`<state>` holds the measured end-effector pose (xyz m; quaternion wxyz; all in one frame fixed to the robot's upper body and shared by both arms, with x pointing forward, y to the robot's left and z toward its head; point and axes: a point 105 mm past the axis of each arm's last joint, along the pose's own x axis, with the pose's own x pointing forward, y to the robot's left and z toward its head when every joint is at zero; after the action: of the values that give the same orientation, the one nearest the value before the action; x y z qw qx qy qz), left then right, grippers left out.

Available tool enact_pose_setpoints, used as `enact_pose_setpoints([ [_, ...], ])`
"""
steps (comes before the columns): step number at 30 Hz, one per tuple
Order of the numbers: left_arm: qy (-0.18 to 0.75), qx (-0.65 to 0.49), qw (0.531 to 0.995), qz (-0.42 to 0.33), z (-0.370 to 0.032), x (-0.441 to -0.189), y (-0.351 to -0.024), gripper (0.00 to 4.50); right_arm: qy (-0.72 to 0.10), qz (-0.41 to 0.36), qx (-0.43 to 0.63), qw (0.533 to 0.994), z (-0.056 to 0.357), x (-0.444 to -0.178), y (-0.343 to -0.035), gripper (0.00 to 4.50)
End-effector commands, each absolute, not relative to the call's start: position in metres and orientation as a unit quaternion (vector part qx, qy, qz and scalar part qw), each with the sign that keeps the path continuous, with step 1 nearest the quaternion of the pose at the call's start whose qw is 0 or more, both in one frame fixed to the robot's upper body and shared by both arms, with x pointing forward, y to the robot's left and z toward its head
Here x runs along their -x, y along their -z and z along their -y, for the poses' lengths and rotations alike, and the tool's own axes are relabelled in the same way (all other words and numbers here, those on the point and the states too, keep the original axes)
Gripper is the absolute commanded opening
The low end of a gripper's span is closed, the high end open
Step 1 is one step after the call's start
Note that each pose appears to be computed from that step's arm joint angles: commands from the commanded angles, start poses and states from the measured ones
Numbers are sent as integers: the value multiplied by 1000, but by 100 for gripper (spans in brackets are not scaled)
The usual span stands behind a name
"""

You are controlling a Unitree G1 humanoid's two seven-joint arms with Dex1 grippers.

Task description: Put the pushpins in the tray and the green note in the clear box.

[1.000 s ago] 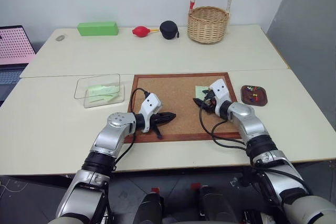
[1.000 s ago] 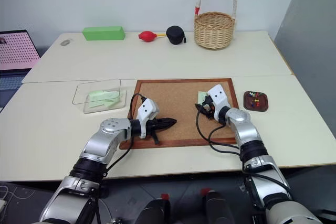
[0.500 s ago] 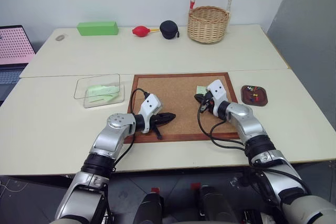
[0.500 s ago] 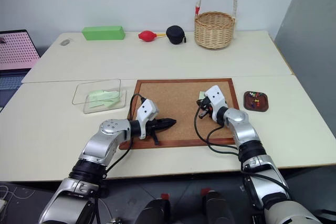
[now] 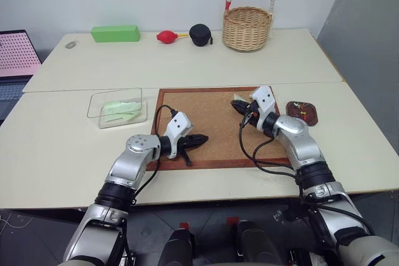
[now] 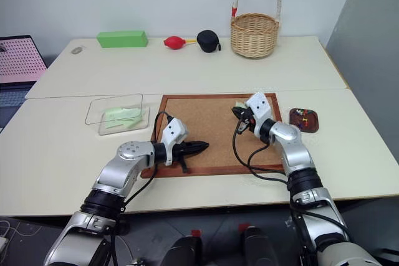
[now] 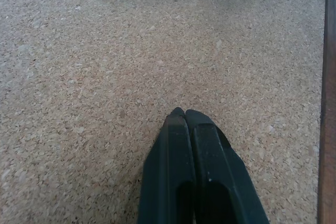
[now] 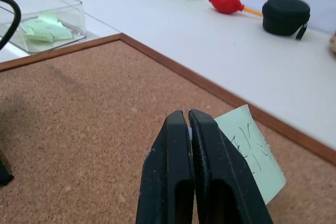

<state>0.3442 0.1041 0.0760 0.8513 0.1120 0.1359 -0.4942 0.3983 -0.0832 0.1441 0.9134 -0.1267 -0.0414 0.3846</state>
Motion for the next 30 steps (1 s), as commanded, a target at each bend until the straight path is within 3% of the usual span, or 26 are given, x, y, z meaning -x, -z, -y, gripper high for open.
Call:
enact_pose_setpoints([
  [1, 467, -99, 863, -166, -114, -345, -61, 0, -403, 77, 150, 900, 81, -390, -164, 3],
  [8, 463, -65, 878, -100, -106, -353, -98, 0, -415, 81, 171, 890, 83, -382, -167, 3],
  [16, 473, -62, 876, -66, -99, -354, -116, 157, -446, 83, 205, 867, 79, -368, -167, 0],
  [30, 481, 9, 874, -68, -85, -357, -130, 417, -490, 119, 376, 777, 75, -347, -158, 0],
])
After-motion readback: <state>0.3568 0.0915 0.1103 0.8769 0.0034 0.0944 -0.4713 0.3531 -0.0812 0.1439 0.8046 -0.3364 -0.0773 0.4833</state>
